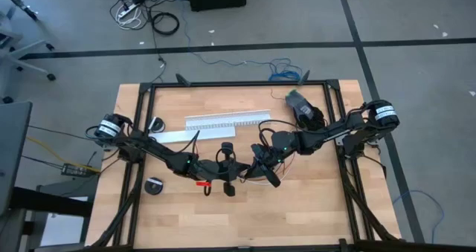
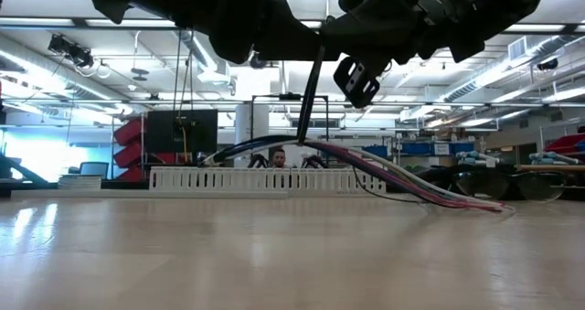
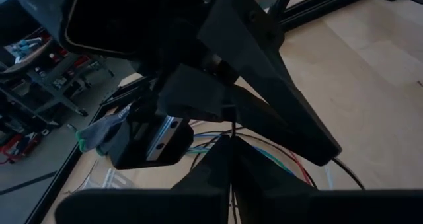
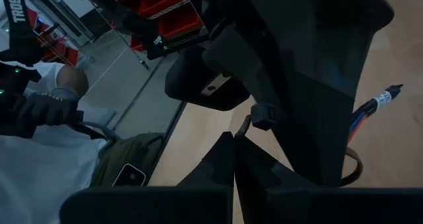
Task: Ziptie cables
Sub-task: Wrap the colored wires together using a zip tie
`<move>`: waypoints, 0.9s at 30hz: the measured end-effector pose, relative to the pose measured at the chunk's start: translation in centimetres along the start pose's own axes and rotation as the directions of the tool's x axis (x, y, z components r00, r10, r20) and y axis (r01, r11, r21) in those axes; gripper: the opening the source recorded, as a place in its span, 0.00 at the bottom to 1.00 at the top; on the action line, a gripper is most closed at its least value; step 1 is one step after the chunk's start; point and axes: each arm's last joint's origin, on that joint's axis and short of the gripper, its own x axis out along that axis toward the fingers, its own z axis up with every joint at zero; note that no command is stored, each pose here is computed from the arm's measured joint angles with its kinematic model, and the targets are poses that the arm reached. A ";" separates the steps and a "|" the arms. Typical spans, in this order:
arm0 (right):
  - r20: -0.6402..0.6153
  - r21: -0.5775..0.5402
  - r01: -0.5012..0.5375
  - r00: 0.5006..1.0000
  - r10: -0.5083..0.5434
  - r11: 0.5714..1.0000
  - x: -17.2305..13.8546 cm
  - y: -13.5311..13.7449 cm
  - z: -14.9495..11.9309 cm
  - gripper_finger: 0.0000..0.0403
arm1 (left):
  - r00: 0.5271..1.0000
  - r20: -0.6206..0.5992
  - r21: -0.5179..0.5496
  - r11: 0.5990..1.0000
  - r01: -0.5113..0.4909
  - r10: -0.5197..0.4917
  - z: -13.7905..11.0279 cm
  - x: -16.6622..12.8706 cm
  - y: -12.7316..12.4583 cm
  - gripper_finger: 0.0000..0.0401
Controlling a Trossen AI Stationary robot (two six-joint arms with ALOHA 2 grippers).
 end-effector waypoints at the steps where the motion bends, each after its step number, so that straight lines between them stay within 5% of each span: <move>1: -0.001 0.000 0.000 1.000 0.000 1.000 0.0 0.0 0.0 0.00 | 1.000 0.000 -0.001 1.000 -0.003 0.003 0.0 0.0 0.1 0.00; 27: -0.004 -0.005 0.001 1.000 -0.001 1.000 0.0 0.0 -0.1 0.00 | 1.000 0.005 0.005 1.000 -0.005 0.005 0.0 0.1 0.1 0.00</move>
